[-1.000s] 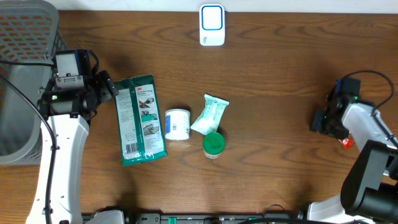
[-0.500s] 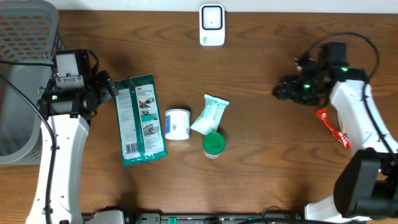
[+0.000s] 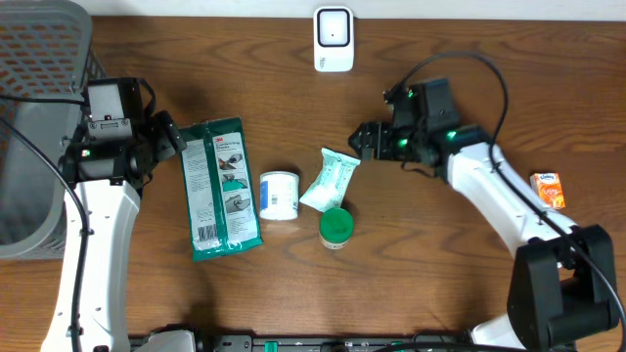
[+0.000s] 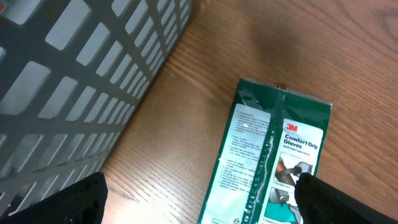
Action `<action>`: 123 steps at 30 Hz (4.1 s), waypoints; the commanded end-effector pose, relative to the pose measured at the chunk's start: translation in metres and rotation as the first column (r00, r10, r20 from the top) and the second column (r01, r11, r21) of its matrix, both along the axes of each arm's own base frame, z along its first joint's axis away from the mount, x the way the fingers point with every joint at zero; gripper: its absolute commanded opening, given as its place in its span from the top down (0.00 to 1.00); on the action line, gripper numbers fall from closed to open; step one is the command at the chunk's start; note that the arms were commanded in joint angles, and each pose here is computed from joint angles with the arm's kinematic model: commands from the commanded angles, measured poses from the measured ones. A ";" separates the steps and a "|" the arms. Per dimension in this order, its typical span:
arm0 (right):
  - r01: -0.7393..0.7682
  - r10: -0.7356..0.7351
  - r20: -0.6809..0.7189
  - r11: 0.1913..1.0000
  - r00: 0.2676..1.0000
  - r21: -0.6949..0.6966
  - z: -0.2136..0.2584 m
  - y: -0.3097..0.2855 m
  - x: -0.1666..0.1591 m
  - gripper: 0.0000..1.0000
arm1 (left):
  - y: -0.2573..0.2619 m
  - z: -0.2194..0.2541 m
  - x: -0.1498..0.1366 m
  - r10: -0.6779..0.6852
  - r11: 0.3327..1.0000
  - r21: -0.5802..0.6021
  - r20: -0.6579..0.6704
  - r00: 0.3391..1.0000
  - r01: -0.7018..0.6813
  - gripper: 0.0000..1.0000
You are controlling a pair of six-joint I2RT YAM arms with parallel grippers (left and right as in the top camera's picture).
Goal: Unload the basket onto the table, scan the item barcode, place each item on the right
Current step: 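Move the right gripper to the mint-green wipes pouch and grasp it, then lift the wipes pouch and pull it rightward, right gripper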
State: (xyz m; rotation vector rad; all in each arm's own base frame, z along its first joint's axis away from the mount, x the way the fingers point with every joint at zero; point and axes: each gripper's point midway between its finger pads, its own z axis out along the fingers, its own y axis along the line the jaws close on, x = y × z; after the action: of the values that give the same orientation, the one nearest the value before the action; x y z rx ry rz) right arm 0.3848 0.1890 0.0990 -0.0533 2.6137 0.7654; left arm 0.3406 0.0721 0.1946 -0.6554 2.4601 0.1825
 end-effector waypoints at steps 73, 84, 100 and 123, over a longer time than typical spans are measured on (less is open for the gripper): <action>0.195 -0.254 -0.373 0.962 0.892 -0.190 -0.105 -0.093 -0.111 0.56 | 0.003 0.009 0.003 0.011 1.000 0.009 0.023 1.000 -0.011 0.04; 0.204 -0.249 -0.374 0.967 0.893 -0.155 -0.107 -0.092 -0.111 0.99 | 0.003 0.009 0.003 0.011 1.000 0.009 0.022 1.000 -0.011 0.04; -0.227 0.227 0.047 0.894 0.973 0.386 0.023 -0.039 -0.093 0.99 | 0.003 0.009 0.003 0.010 1.000 0.008 0.022 1.000 -0.011 0.04; -0.004 -0.001 0.043 0.994 0.999 0.110 0.009 -0.077 -0.060 0.99 | 0.003 0.009 0.003 0.011 1.000 0.009 0.023 1.000 -0.011 0.04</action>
State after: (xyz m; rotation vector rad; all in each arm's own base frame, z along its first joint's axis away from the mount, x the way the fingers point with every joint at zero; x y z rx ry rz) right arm 0.3045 0.1277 0.1065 -0.0948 2.5135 1.1209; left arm 0.3405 0.0721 0.1946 -0.6559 2.4604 0.1824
